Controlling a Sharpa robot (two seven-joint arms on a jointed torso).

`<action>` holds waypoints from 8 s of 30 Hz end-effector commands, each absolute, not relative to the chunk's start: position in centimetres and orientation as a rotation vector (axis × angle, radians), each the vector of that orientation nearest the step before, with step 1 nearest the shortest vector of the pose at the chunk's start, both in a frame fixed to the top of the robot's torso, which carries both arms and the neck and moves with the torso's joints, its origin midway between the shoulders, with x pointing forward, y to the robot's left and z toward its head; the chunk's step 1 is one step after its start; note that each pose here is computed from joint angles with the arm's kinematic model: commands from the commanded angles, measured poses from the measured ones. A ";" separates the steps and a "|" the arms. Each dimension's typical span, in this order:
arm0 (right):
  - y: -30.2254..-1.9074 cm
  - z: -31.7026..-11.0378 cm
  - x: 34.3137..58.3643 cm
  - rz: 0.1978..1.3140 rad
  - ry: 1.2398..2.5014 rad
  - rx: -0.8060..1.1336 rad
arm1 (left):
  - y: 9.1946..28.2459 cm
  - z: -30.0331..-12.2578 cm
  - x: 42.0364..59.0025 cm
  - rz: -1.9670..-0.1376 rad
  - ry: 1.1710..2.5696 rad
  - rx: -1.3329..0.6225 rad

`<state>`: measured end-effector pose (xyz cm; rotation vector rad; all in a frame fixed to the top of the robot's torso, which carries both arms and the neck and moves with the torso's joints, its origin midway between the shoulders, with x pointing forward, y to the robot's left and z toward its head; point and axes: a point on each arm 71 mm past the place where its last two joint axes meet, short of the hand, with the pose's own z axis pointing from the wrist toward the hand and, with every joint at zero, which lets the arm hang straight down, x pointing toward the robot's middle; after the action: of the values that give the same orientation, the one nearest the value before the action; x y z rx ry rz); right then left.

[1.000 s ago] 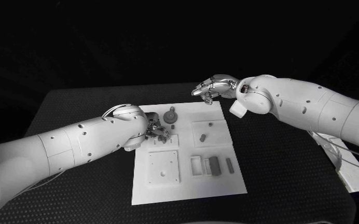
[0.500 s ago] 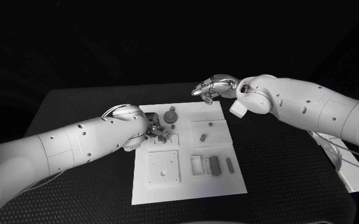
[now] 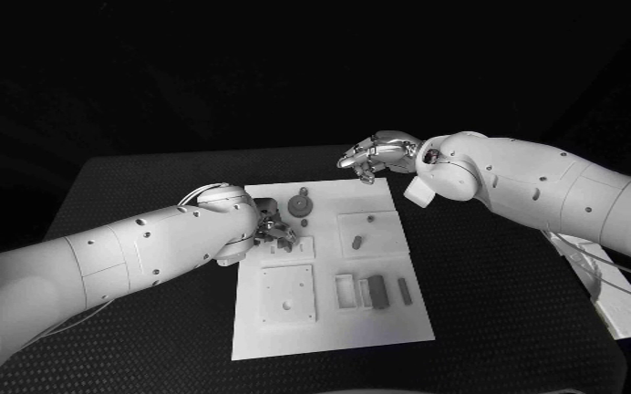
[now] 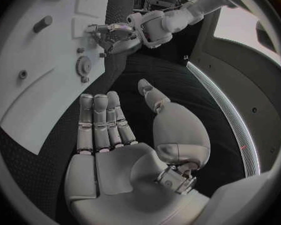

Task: Assemble the parts on the task board

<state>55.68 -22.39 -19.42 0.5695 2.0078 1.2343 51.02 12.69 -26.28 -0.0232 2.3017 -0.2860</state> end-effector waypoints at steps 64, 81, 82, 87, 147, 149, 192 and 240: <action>-22.4 -19.4 55.6 1.244 2.015 0.560 | 12.6 -26.6 50.6 -0.344 2.353 -0.079; -22.4 -19.5 55.6 1.245 2.016 0.559 | 12.6 -26.5 50.6 -0.378 2.323 -0.118; -22.4 -19.5 55.6 1.244 2.016 0.559 | 12.7 -26.5 50.6 -0.382 2.317 -0.123; -22.5 -19.4 55.6 1.242 2.014 0.561 | 13.0 -26.5 50.5 -0.403 2.296 -0.156; -23.1 -19.4 55.5 1.234 2.009 0.569 | 13.4 -26.1 48.5 -0.405 2.056 -0.151; -23.1 -19.4 55.5 1.234 2.009 0.569 | 13.3 -26.2 48.6 -0.412 2.057 -0.145; -23.1 -19.4 55.5 1.233 2.010 0.569 | 13.2 -27.6 48.0 -0.367 2.069 -0.077; -23.0 -19.4 55.5 1.236 2.012 0.567 | 14.1 -28.1 47.7 -0.331 2.130 -0.079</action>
<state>55.59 -23.13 -19.43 0.5790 2.0055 1.2234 47.96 13.68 -27.43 -0.0796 2.0834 -0.3641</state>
